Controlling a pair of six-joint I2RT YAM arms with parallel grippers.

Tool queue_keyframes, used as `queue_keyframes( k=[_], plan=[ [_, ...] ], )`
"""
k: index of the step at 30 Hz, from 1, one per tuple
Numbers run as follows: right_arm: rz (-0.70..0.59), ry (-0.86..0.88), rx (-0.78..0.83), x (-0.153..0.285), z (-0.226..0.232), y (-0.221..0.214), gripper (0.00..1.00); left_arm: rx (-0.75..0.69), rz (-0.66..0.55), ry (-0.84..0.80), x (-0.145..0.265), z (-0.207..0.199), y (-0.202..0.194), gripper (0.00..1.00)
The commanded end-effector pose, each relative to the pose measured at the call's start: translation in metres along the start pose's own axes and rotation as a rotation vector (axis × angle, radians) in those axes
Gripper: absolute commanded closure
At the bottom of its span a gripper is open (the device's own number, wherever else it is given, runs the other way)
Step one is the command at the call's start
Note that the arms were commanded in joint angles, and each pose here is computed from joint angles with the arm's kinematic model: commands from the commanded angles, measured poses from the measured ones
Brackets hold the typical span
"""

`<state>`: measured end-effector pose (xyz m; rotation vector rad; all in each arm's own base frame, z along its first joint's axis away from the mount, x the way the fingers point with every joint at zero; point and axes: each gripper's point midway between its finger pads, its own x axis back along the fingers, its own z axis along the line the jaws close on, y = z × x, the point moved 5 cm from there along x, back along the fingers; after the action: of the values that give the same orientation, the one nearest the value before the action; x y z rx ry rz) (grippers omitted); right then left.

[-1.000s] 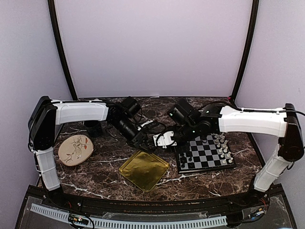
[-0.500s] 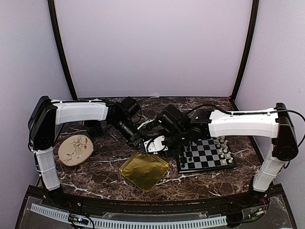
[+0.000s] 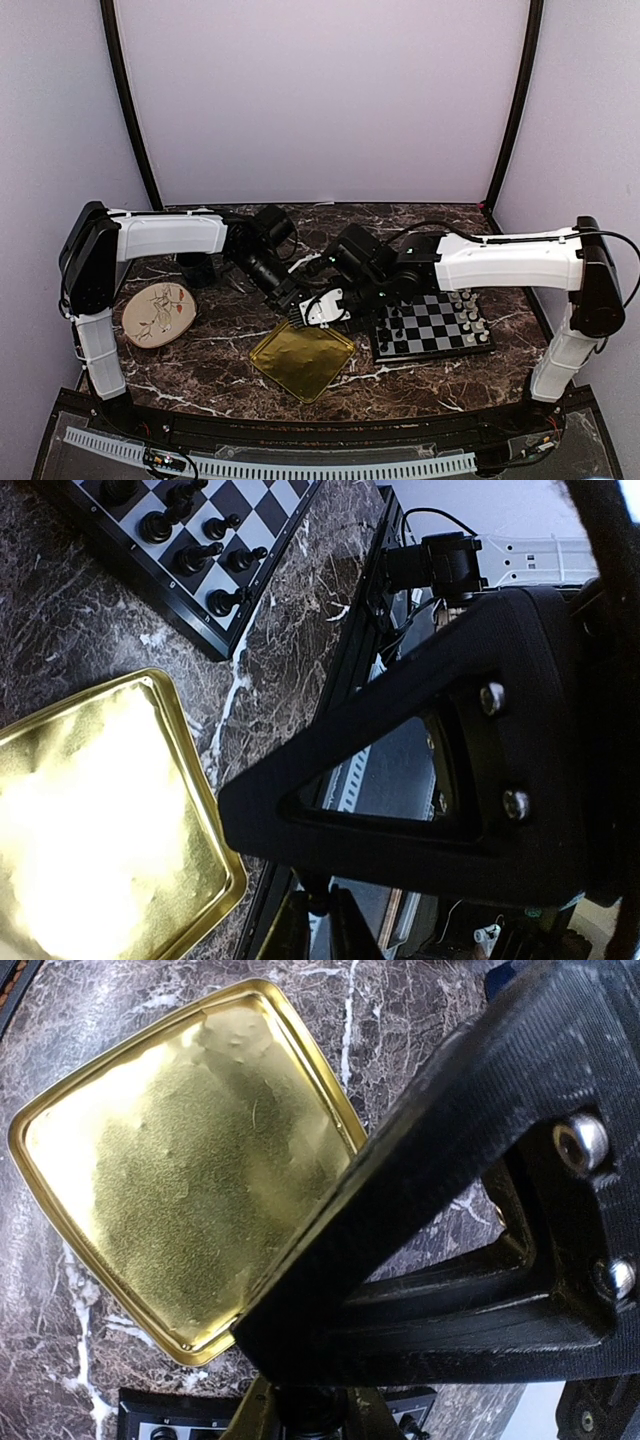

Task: Set up the chess pieces on the board
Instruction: Pass from the left arm to the right, then pass from the right arm to the left

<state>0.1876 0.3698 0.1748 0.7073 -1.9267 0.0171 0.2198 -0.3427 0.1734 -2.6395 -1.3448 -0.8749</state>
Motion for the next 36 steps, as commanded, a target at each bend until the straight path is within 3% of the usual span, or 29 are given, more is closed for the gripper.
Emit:
queue_keyframes(
  k=[1,5,10,13,18,23,29,36],
  plan=[
    [-0.015,-0.002,-0.007,0.0,0.0,0.006,0.87,-0.046,-0.026,0.012,0.01,-0.013,0.0,0.87],
    [-0.041,0.001,-0.075,0.006,-0.003,-0.001,0.88,-0.08,-0.066,0.047,0.019,-0.018,0.004,0.71],
    [-0.129,0.021,-0.216,0.023,-0.014,-0.016,0.88,-0.152,-0.186,0.093,0.035,-0.027,0.009,0.65],
    [-0.207,0.033,-0.325,0.037,-0.025,-0.026,0.88,-0.224,-0.319,0.123,0.046,-0.038,0.018,0.64],
    [-0.35,0.038,-0.537,0.066,-0.049,-0.055,0.88,-0.418,-0.649,0.175,0.072,-0.059,0.034,0.6],
    [-0.431,0.007,-0.664,0.08,-0.062,-0.077,0.87,-0.408,-0.825,0.198,0.082,-0.062,0.056,0.58],
    [-0.39,-0.123,-0.762,0.083,-0.078,-0.097,0.87,-0.361,-0.915,0.132,0.065,-0.073,0.089,0.58],
    [-0.363,-0.192,-0.815,0.088,-0.087,-0.109,0.87,-0.345,-0.88,0.111,0.043,-0.082,0.118,0.58]
  ],
)
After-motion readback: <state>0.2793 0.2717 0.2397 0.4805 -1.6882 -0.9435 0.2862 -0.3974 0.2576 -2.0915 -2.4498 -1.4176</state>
